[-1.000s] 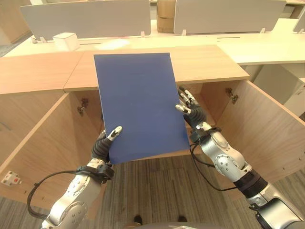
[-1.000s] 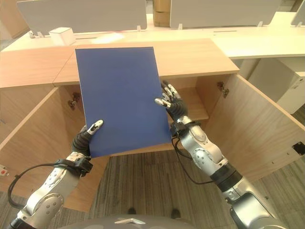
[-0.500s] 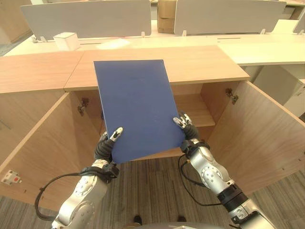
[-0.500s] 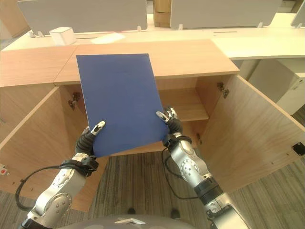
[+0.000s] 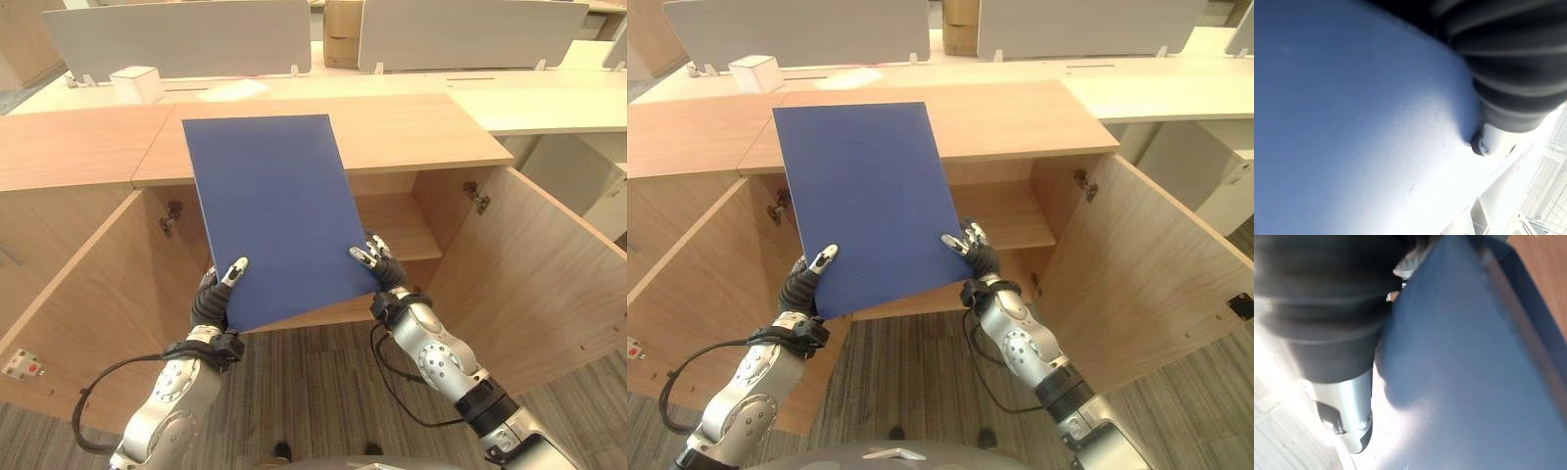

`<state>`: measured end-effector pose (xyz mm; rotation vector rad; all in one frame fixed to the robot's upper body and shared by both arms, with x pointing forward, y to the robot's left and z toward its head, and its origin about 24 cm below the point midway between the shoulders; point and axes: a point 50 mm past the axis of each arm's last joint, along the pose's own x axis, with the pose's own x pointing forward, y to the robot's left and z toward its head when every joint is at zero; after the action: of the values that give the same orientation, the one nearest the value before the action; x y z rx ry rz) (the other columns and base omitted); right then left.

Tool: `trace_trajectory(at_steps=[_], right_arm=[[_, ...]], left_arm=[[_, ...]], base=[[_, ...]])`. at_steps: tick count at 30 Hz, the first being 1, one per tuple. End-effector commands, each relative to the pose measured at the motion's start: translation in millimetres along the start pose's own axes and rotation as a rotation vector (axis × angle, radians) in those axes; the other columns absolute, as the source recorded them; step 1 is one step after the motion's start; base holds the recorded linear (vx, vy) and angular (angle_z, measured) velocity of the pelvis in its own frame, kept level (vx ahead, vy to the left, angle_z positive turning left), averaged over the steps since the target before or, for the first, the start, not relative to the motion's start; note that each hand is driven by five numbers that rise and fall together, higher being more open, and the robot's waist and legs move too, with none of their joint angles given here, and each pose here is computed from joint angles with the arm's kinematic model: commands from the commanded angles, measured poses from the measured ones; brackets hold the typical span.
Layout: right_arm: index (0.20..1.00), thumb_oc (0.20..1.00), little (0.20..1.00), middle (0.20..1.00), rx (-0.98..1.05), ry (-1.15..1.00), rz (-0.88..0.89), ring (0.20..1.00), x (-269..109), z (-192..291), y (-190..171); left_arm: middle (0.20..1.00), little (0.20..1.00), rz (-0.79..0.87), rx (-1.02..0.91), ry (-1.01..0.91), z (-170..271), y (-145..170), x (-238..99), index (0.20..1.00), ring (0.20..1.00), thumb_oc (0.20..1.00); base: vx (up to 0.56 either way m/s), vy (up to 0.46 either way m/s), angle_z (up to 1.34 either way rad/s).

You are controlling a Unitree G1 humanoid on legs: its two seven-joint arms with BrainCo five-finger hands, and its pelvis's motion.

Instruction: Put the empty folder in the office cabinet

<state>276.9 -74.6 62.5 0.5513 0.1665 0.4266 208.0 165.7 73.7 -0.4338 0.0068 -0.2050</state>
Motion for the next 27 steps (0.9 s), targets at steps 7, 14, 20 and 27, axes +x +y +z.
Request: trace_trajectory(at_steps=[7,14,20,27], right_arm=[[1.000,1.000,1.000,1.000,-0.037,-0.157,0.170,1.000,18.9,44.1,29.6],[1.000,1.000,1.000,1.000,-0.038,-0.230,0.100,1.000,32.0,65.9,22.0],[1.000,1.000,1.000,1.000,-0.043,-0.254,0.051,1.000,44.9,77.4,19.9],[1.000,1.000,1.000,1.000,-0.057,-0.235,0.040,1.000,57.1,79.6,24.5]], left_arm=[[0.200,0.200,-0.197,-0.011,-0.135,31.6,-20.7,13.7,0.200,0.200,0.200],[0.200,0.200,-0.220,-0.035,-0.085,22.5,-24.2,9.9,0.200,0.200,0.200],[0.200,0.200,-0.260,-0.066,-0.037,15.8,-30.4,4.8,0.200,0.200,0.200],[0.200,0.200,-0.310,-0.090,-0.013,14.8,-37.8,1.6,0.200,0.200,0.200]], base=[[0.00,0.000,0.00],[0.00,0.000,0.00],[0.00,0.000,0.00],[0.00,0.000,0.00]])
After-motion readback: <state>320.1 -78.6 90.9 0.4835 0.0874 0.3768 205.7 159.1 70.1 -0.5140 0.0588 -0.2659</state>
